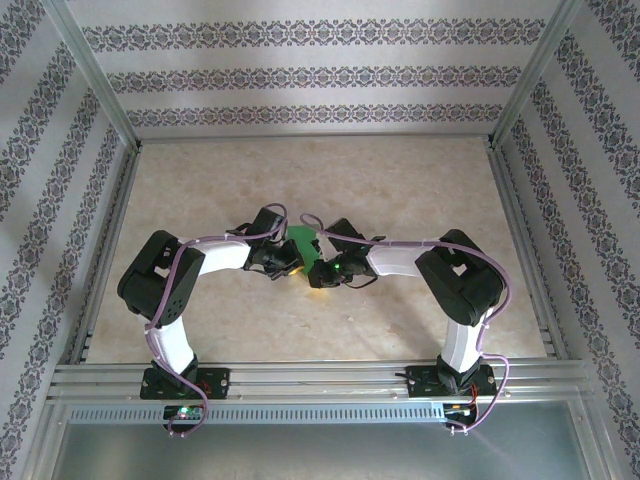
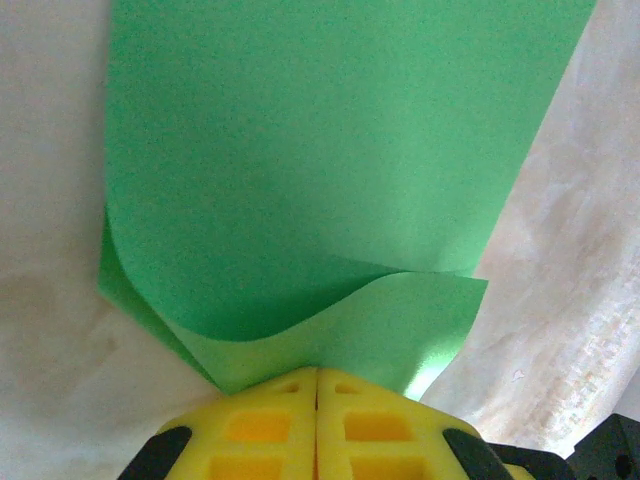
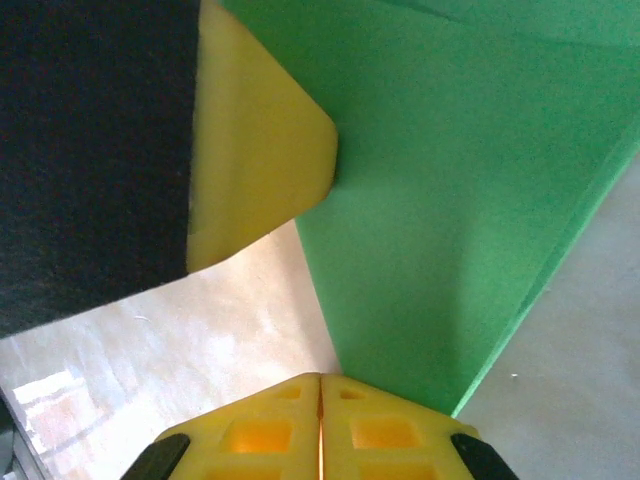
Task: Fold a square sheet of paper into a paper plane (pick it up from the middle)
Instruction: Third fold the triangle at the center of the table.
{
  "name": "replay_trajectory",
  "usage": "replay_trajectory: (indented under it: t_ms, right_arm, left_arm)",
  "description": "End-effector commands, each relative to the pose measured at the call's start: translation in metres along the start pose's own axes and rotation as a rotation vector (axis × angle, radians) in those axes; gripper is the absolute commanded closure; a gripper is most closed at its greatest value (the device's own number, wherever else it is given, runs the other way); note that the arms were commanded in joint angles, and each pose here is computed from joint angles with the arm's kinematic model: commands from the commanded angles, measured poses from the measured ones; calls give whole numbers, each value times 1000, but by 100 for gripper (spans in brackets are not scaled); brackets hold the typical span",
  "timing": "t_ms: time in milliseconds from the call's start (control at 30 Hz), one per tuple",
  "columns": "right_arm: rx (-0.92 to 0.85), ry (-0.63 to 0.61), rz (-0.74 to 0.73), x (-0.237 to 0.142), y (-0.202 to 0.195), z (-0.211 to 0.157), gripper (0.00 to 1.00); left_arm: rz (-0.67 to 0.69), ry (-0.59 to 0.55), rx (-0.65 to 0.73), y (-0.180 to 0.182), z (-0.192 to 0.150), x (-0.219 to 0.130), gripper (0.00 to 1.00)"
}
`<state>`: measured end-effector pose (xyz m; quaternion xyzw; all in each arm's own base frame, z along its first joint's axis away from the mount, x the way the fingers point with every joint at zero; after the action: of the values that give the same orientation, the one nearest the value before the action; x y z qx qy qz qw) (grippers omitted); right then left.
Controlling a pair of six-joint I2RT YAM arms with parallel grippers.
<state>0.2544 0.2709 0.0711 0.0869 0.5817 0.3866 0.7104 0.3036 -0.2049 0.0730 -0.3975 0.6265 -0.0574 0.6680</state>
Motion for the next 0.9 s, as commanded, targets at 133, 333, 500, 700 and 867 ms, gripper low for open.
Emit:
replay_trajectory:
  t_ms: [133,333,500,700,867]
  right_arm:
    - [-26,-88,45,-24,13,24,90]
    - [1,-30,13,-4,2,17,91]
    - [13,17,-12,5,-5,6,91]
    - [15,65,-38,6,-12,-9,91]
    - [4,117,-48,6,-14,-17,91]
  left_arm:
    - [150,27,-17,29,-7,11,93]
    - [147,28,-15,28,-7,10,93]
    - [135,26,-13,25,-7,9,93]
    - [102,28,8,17,-5,8,93]
    - [95,23,54,6,1,4,92]
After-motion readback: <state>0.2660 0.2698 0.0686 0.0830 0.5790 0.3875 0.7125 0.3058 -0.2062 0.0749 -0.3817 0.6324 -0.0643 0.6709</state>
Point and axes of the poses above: each hand's point on the last joint's axis, 136 mm out from that joint toward the fingers, its own x axis out along the fingers, its own y axis along the line the jaws close on, z = x × y, the point moved 7 cm from there along -x, back along the fingers, and after that the axes turned 8 degrees about -x, right-handed, at the moved point
